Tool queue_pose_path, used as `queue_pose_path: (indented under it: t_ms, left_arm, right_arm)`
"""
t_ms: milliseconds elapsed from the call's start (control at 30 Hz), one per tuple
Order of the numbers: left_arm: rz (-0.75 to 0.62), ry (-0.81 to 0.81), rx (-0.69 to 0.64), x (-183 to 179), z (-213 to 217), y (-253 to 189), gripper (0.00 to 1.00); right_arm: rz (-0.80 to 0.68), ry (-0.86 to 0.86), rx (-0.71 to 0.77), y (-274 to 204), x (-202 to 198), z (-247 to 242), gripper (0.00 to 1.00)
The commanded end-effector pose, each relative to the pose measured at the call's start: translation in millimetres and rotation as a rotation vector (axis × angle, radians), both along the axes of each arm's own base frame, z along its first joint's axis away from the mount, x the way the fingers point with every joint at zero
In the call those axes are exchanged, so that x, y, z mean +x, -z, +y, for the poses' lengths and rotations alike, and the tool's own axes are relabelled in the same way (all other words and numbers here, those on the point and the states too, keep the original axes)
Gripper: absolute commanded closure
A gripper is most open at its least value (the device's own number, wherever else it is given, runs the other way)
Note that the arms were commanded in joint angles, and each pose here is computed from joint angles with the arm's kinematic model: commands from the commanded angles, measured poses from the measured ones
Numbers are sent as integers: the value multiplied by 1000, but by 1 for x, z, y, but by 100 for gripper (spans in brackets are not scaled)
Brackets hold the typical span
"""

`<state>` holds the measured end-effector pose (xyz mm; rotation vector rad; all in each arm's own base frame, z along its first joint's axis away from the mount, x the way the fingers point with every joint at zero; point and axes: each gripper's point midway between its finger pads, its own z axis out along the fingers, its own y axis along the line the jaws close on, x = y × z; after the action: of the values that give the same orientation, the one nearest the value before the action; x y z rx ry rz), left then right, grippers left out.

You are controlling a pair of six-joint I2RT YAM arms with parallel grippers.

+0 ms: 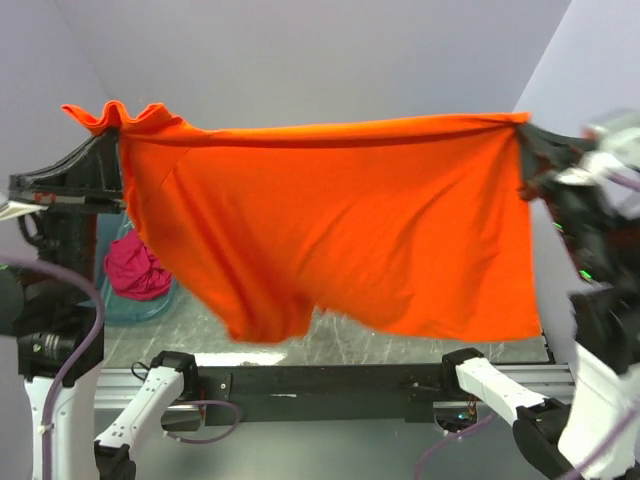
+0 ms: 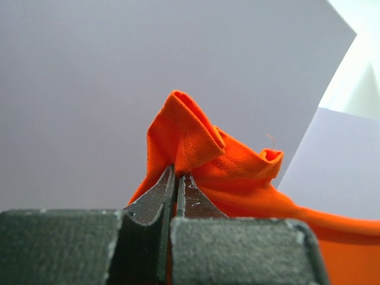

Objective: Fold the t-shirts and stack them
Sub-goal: Flatten the tshirt out

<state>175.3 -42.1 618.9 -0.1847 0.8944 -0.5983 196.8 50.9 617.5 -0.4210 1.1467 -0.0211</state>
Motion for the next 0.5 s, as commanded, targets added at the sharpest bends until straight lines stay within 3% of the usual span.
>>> queue_pose_path:
  t_ms: [0, 67, 100, 167, 267, 300, 333, 400, 467]
  left_arm:
    - [154, -43, 20, 59, 0, 49, 99]
    - [257, -24, 49, 93, -8, 87, 100]
    - [344, -2, 76, 115, -16, 126, 100]
    - [485, 36, 95, 151, -27, 184, 100]
    - [725, 70, 140, 197, -40, 294, 100]
    - [796, 67, 151, 205, -42, 330, 100]
    - [889, 60, 162, 219, -43, 372, 99]
    - [979, 36, 184, 234, -41, 412, 100]
    - [1121, 30, 225, 252, -42, 465, 100]
  right_arm:
    - [127, 86, -25, 55, 56, -4, 100]
    - [185, 85, -34, 88, 75, 0, 100]
    - [279, 79, -60, 133, 96, 6, 100]
    - [328, 46, -67, 169, 116, 17, 100]
    - [518, -19, -115, 285, 152, 36, 99]
    - [547, -24, -139, 306, 160, 38, 89]
    - [592, -29, -158, 333, 176, 42, 71]
    - [687, 17, -178, 370, 191, 35, 30]
    - [790, -2, -156, 395, 204, 32, 23]
